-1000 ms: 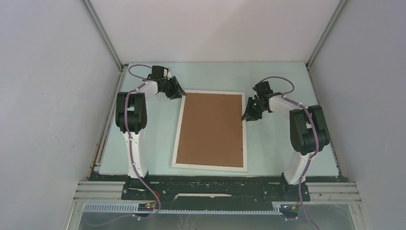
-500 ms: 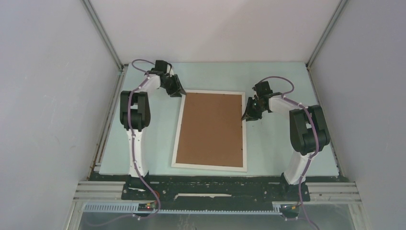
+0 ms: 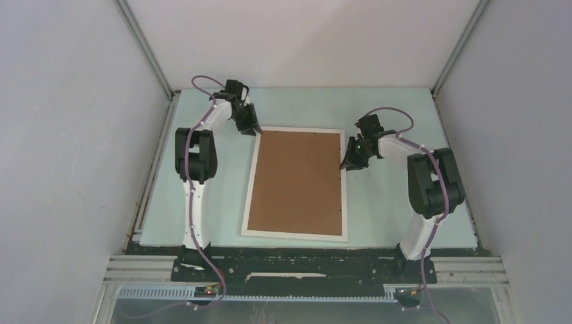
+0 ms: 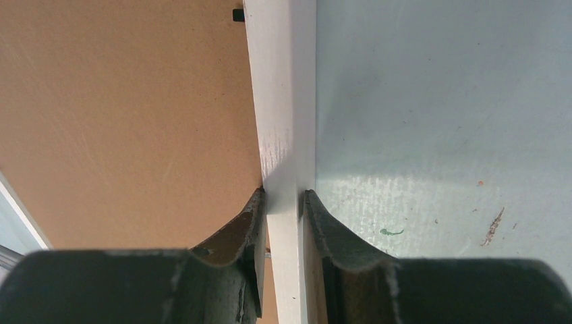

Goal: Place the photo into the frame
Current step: Install the photo frame at the center of the board.

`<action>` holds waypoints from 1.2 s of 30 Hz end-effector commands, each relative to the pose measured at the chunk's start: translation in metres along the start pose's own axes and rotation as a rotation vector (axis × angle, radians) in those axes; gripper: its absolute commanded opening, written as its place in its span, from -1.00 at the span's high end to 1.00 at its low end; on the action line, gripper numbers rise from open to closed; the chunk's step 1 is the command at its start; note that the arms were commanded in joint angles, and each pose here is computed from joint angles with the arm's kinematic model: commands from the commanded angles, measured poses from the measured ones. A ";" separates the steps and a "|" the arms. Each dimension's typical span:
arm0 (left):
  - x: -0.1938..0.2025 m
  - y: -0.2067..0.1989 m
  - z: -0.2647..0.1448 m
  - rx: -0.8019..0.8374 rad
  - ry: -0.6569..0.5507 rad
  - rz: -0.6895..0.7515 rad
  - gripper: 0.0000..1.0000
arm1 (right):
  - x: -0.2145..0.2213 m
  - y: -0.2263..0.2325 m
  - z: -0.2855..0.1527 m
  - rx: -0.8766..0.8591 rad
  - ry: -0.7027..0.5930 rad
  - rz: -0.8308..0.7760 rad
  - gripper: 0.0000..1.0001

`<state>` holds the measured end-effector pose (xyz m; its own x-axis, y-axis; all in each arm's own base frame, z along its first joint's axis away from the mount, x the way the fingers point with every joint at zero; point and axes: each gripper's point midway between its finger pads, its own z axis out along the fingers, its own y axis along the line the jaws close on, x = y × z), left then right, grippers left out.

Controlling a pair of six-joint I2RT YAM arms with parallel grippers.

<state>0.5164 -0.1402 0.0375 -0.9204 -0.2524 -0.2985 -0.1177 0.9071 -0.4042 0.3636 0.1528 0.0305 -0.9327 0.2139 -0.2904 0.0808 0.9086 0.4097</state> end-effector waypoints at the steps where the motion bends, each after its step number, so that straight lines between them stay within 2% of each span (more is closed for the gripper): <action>1: 0.014 0.015 0.011 -0.110 0.059 0.039 0.27 | 0.002 0.015 0.001 -0.041 -0.008 -0.042 0.48; 24: 0.021 0.011 0.012 -0.273 0.119 0.061 0.31 | 0.003 0.029 -0.006 -0.065 -0.022 -0.073 0.48; 36: 0.033 0.004 0.012 -0.354 0.150 0.115 0.24 | 0.001 0.033 -0.012 -0.068 -0.037 -0.085 0.48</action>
<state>0.5146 -0.1445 0.0398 -0.9465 -0.1775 -0.2694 -0.1402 0.9784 -0.1522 0.3609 0.1549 0.0318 -0.9318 0.1871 -0.3110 0.0603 0.9248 0.3756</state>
